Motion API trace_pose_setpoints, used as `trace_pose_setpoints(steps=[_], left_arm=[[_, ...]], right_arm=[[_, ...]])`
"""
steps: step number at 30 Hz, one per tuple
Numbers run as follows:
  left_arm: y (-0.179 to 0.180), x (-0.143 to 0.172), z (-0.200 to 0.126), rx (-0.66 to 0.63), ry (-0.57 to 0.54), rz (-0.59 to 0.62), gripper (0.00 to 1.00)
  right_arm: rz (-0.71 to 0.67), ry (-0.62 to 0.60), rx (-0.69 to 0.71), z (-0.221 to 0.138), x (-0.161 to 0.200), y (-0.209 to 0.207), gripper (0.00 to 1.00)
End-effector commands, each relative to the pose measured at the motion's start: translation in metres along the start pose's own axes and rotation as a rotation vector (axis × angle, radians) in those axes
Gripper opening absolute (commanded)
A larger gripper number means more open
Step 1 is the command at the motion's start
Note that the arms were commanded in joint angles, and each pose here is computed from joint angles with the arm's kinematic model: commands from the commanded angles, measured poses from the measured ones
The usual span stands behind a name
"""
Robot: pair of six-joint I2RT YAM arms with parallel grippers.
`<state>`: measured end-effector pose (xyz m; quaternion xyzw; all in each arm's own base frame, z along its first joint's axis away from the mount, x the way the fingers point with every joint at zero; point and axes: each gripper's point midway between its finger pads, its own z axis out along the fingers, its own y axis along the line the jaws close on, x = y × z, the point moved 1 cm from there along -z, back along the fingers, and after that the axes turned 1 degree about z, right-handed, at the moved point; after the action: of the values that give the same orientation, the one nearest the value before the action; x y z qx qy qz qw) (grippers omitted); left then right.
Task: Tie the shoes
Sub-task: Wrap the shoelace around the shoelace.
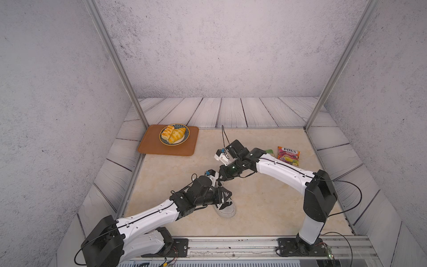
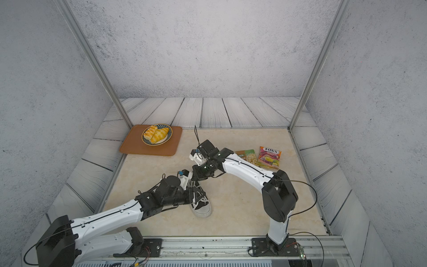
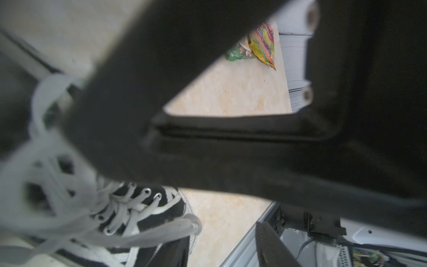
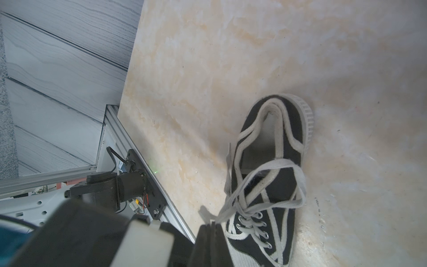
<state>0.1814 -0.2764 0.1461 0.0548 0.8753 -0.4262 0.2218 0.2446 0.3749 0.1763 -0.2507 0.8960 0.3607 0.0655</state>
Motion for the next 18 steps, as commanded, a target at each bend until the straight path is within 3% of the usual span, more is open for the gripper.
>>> trace_pose_setpoints(steps=[1, 9, 16, 18], left_arm=[[0.01, 0.002, -0.01, -0.065, 0.003, 0.056, 0.58], [0.018, 0.022, -0.023, -0.082, 0.107, 0.107, 0.67], [-0.01, 0.03, -0.017, 0.056, 0.198, 0.122, 0.75], [-0.01, 0.031, -0.021, 0.019, 0.238, 0.145, 0.85]], right_arm=[[-0.034, -0.049, -0.024, -0.02, -0.005, 0.016, 0.0], [-0.037, -0.044, -0.027, -0.018, -0.004, 0.015, 0.0], [-0.033, -0.044, -0.037, -0.015, -0.005, 0.015, 0.0], [-0.032, -0.045, -0.037, -0.015, -0.005, 0.016, 0.0]])
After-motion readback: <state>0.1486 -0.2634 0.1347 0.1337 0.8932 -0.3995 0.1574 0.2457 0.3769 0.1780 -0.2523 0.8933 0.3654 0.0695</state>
